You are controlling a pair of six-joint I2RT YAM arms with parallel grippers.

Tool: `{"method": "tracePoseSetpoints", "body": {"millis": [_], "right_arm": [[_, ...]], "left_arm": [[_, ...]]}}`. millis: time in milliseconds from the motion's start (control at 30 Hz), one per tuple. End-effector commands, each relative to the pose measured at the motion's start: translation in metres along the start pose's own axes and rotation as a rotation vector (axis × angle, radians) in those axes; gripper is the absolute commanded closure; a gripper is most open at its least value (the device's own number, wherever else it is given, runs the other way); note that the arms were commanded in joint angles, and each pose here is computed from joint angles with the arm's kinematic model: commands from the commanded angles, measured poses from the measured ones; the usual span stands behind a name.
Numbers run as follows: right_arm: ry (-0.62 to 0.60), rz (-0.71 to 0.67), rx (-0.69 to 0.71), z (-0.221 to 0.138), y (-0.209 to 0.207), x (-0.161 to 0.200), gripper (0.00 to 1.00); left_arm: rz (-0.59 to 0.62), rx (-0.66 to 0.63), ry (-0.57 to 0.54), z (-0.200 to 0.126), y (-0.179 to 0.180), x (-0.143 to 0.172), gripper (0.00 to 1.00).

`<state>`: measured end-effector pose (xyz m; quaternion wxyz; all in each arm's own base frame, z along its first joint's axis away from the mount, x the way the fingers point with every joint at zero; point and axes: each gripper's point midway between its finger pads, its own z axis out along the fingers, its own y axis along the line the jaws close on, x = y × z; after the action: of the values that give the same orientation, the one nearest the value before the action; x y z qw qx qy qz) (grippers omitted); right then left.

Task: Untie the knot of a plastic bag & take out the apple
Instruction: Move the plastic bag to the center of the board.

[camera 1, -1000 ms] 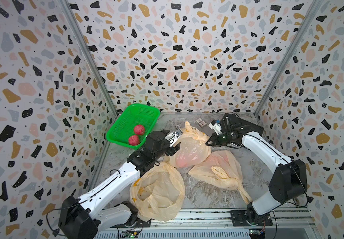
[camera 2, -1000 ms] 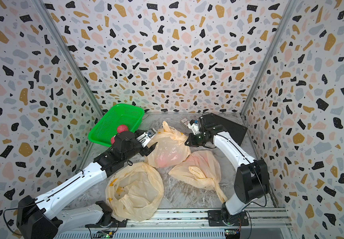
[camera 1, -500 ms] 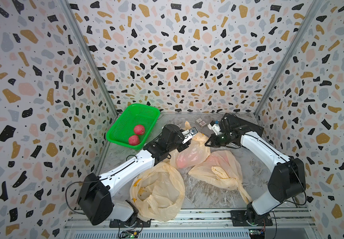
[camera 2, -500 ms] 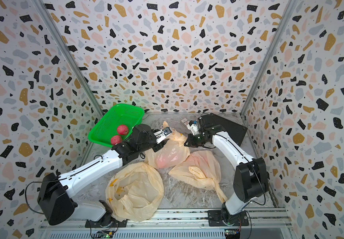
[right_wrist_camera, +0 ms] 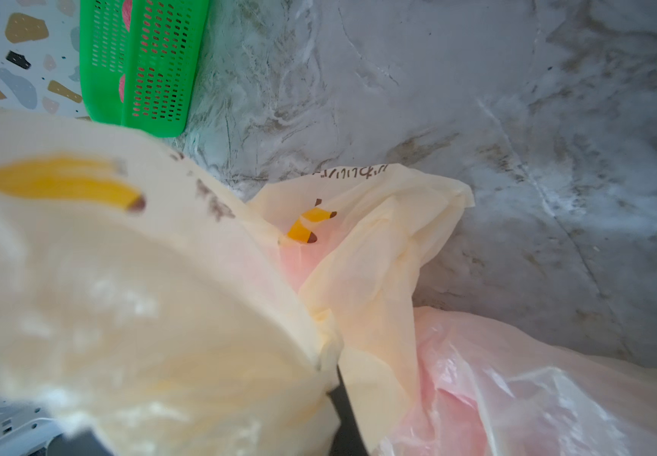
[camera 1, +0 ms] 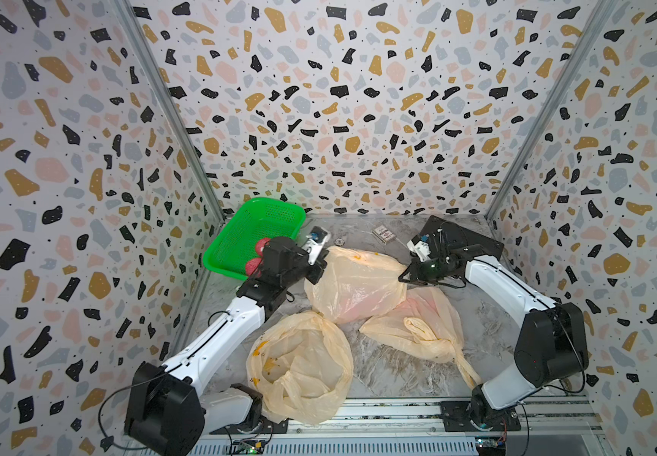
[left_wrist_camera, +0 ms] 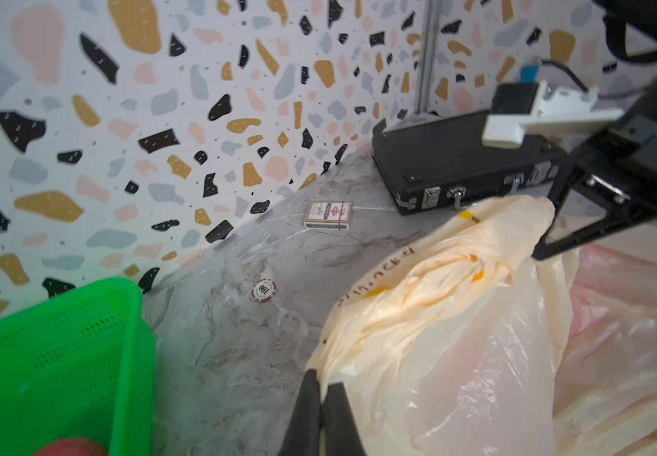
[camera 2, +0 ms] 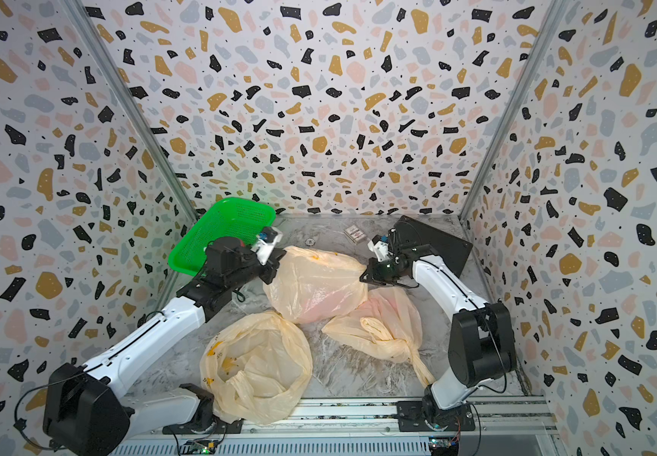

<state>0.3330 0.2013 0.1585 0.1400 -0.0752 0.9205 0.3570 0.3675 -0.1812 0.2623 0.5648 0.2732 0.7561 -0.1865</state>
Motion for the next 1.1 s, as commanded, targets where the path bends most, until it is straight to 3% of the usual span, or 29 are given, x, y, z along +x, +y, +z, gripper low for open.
{"method": "tracePoseSetpoints", "body": {"millis": [0,133,167,300,333,400,533,700,800,900,1067], "right_arm": [[0.000,0.046,-0.013,0.004,-0.005,0.007,1.00],[0.007,0.023,-0.003,0.002,-0.007,0.010,1.00],[0.000,0.005,-0.007,-0.001,-0.003,0.007,0.96],[-0.043,-0.252,0.057,-0.052,0.053,-0.004,0.33],[-0.070,-0.303,0.054,-0.064,0.068,-0.006,0.27],[-0.097,-0.346,0.023,-0.072,0.087,-0.010,0.25],[-0.078,-0.469,0.076,-0.050,0.103,-0.025,0.22],[-0.062,-0.502,0.040,-0.023,0.118,-0.043,0.22],[-0.046,-0.495,0.162,-0.003,0.098,-0.046,0.28],[-0.075,-0.468,0.278,0.000,0.063,-0.053,0.52],[-0.101,-0.320,0.212,-0.017,0.033,-0.056,1.00]], "left_arm": [[-0.300,0.146,-0.205,-0.007,0.004,-0.026,1.00],[-0.471,0.256,-0.326,-0.008,0.014,-0.031,1.00],[-0.486,0.264,-0.338,-0.008,0.014,-0.032,1.00],[-0.493,0.299,-0.343,-0.007,0.010,-0.040,1.00],[-0.485,0.300,-0.344,-0.008,0.009,-0.042,1.00],[-0.459,0.311,-0.323,-0.009,0.004,-0.045,1.00],[-0.428,0.341,-0.295,-0.007,-0.012,-0.049,1.00],[-0.398,0.364,-0.263,-0.007,-0.029,-0.051,1.00],[-0.391,0.375,-0.266,-0.011,-0.033,-0.054,1.00],[-0.367,0.374,-0.234,-0.017,-0.037,-0.050,1.00],[-0.368,0.331,-0.176,-0.026,-0.025,-0.033,1.00]]}}
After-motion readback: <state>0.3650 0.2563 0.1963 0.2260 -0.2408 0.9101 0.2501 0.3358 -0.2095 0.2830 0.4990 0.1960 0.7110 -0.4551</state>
